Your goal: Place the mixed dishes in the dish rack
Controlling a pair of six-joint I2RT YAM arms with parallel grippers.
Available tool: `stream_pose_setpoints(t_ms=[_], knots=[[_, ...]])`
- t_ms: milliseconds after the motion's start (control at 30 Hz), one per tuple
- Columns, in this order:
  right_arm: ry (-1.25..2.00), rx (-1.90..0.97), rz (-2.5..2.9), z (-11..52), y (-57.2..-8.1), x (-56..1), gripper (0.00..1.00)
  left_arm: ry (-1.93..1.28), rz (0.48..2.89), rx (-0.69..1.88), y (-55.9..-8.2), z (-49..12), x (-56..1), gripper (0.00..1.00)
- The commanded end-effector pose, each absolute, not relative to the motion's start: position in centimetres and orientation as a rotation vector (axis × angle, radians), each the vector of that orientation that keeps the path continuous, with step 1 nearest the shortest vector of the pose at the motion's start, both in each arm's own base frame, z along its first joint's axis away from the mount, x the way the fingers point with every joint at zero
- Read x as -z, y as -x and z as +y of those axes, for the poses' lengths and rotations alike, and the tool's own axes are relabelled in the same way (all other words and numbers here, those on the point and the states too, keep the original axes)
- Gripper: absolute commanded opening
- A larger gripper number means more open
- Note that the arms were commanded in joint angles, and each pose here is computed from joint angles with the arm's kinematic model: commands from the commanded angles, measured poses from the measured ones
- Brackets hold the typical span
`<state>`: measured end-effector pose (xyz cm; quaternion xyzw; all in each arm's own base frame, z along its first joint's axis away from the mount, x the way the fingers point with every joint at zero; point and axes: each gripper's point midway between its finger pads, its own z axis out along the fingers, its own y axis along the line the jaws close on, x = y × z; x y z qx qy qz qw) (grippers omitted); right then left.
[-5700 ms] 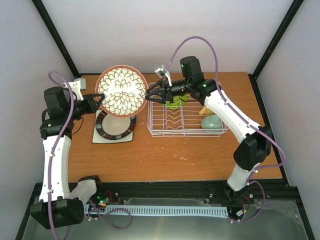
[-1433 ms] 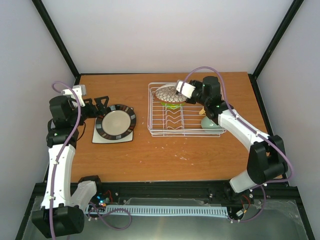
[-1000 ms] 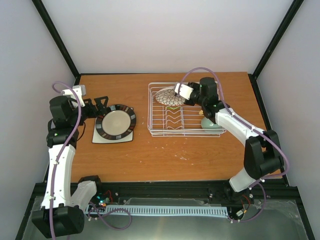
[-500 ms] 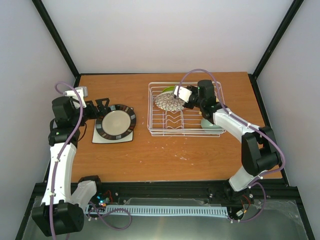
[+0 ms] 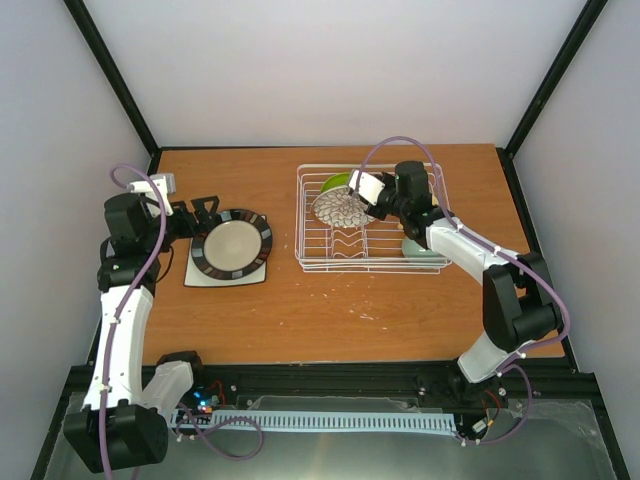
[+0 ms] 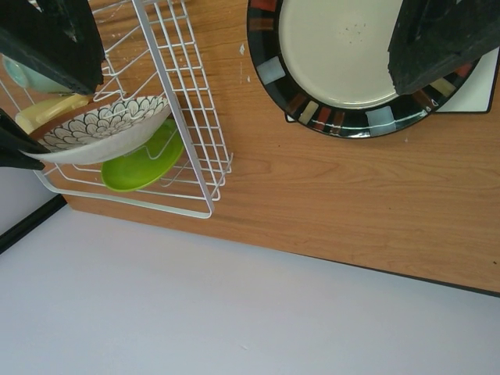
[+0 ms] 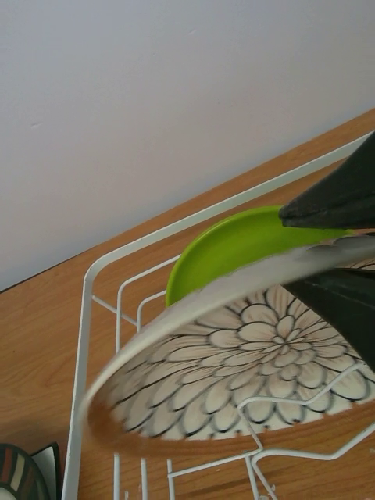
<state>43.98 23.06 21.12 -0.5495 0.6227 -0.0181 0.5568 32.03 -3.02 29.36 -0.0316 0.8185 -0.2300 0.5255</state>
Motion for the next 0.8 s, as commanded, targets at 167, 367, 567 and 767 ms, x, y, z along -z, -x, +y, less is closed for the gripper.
stream_pose_setpoints(t_ms=[167,367,567,767], knots=[[1.215,0.015,1.412,23.5,-44.3,-24.0,0.27,0.066,1.928,0.559,-32.0,-3.1,-30.1,1.00],[1.138,-0.015,1.373,23.6,-43.9,-26.6,0.42,0.081,1.933,0.573,-32.1,-3.1,-30.1,1.00],[1.003,-0.042,1.270,23.2,-42.8,-32.8,0.53,0.179,2.016,0.609,-32.6,-2.8,-28.0,1.00],[0.862,-0.035,1.181,21.7,-41.3,-39.4,0.60,0.333,2.138,0.625,-32.7,-1.7,-24.5,1.00]])
